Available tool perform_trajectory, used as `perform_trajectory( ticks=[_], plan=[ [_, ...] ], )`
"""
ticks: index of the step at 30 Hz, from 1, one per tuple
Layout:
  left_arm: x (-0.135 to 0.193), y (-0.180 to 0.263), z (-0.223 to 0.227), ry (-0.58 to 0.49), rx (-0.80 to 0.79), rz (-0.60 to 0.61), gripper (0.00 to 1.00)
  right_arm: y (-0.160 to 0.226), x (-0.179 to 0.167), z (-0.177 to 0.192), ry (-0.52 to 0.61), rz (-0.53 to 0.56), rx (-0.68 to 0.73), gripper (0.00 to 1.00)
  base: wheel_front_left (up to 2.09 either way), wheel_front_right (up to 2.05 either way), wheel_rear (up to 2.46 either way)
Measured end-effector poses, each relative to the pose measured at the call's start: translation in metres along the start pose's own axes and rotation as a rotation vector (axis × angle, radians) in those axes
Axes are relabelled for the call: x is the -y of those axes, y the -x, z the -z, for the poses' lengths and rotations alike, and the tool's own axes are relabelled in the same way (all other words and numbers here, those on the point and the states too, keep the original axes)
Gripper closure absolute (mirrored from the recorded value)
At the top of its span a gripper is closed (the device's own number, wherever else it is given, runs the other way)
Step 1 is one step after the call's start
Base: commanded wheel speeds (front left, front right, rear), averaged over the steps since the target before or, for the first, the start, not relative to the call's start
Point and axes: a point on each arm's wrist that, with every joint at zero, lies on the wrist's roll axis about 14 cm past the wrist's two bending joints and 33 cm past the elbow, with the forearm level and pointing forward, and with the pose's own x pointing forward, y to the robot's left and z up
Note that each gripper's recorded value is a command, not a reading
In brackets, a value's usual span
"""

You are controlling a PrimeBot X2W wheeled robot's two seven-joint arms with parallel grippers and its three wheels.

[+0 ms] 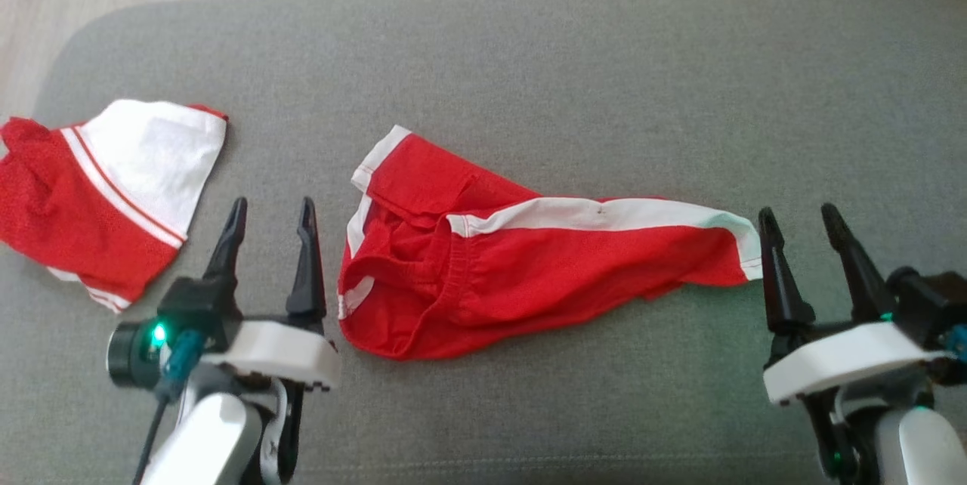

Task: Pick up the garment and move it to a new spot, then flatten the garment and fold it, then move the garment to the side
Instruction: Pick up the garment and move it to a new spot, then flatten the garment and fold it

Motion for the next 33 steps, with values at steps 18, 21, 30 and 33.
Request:
perform_trajectory(
  ticks=[18, 21, 30, 33],
  plan=[
    [0.0, 0.009, -0.002, -0.04, 0.009, 0.019, 0.0, 0.012, 0.003, 0.0, -0.018, 0.013, 0.004, 0.0, 0.0, 0.0, 0.0],
    [-0.001, 0.009, -0.001, -0.04, 0.007, 0.018, 0.0, 0.012, 0.003, 0.0, -0.018, 0.013, 0.003, 0.0, 0.0, 0.0, 0.0],
    [0.012, 0.009, 0.006, -0.051, -0.014, 0.077, 0.0, 0.009, 0.003, 0.004, -0.019, 0.01, -0.014, 0.0, 0.0, 0.0, 0.0],
    [0.036, 0.004, 0.011, -0.047, -0.046, 0.171, 0.0, 0.006, 0.002, 0.008, -0.02, 0.008, -0.026, 0.0, 0.0, 0.0, 0.0]
  ],
)
